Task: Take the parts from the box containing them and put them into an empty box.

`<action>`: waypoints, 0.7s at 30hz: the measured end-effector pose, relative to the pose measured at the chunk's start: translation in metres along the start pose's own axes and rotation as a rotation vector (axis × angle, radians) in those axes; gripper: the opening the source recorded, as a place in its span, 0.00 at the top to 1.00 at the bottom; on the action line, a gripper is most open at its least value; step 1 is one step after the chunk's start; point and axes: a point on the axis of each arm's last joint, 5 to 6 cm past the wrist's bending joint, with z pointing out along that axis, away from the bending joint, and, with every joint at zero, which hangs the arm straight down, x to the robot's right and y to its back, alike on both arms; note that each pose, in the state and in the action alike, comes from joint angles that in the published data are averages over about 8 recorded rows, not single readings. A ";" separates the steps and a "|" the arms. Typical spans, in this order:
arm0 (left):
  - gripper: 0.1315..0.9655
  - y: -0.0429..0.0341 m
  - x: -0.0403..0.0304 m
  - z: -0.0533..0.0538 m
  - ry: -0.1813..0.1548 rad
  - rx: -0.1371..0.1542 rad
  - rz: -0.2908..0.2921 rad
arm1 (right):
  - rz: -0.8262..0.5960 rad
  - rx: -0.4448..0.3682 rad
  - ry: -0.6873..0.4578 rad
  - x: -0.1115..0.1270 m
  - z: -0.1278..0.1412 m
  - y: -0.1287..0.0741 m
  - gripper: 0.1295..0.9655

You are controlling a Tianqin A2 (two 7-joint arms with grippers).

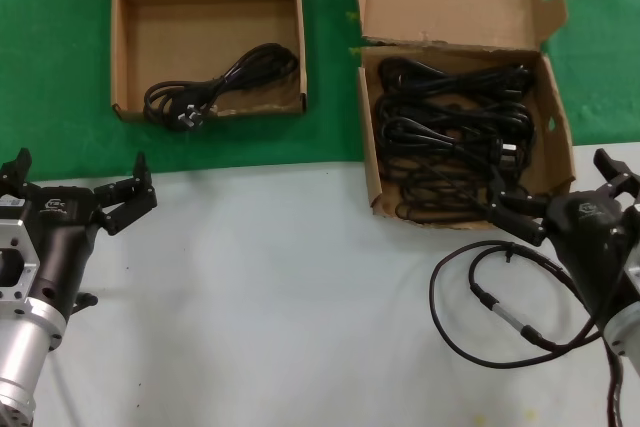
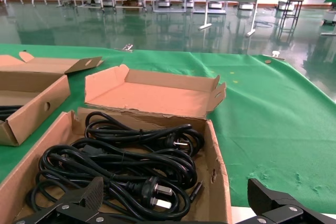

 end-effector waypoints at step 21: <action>0.00 0.0000 0.0000 0.000 0.000 0.000 0.000 | 0.000 0.000 0.000 0.000 0.000 0.000 0.00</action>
